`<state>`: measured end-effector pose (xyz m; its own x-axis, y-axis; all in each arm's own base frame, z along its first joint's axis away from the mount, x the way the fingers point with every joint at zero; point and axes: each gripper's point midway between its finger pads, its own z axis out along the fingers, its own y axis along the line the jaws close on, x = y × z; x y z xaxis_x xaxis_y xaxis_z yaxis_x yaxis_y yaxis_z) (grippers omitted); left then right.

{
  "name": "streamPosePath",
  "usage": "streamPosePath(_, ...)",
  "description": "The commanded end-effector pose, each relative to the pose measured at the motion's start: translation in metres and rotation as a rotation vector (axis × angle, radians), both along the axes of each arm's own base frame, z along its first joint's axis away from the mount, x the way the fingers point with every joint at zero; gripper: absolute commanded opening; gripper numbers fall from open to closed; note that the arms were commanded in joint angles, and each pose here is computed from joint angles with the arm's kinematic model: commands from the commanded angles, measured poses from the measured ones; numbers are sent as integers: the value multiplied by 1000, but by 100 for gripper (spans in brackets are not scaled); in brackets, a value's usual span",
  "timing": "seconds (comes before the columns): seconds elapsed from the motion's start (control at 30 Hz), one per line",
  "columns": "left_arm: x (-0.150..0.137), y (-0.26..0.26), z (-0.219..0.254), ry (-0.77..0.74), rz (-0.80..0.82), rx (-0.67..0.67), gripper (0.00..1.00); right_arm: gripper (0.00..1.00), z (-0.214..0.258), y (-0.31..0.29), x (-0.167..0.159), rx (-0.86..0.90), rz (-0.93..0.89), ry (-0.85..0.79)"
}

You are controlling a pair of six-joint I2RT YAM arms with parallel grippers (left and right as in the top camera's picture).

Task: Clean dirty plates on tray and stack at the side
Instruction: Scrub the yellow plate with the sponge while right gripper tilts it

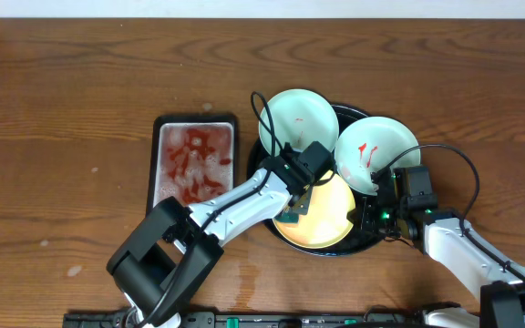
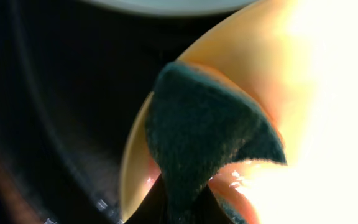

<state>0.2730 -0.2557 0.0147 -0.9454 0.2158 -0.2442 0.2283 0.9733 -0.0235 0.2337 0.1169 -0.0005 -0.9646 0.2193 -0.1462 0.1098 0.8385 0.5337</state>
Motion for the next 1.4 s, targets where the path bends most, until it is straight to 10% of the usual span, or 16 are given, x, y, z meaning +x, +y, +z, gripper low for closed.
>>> streamPosePath(0.0,-10,-33,-10,113,-26,-184,7,1,-10,-9,-5,-55,-2,22)
streamPosePath(0.17,-40,-104,7,284,-83,-516,7,1,-10,-9,-5,-54,-2,22)
streamPosePath(0.4,-58,-102,-13,351,-92,-475,8,1,-11,-9,-6,-55,-1,28)
streamPosePath(0.97,26,75,-3,-118,25,454,8,1,-12,-9,-9,-57,-1,41)
streamPosePath(1.2,27,51,-11,-96,11,332,8,1,-12,-9,-9,-58,-1,40)
streamPosePath(1.37,-1,-15,-26,95,-48,-27,8,1,-12,-9,-9,-58,-1,43)
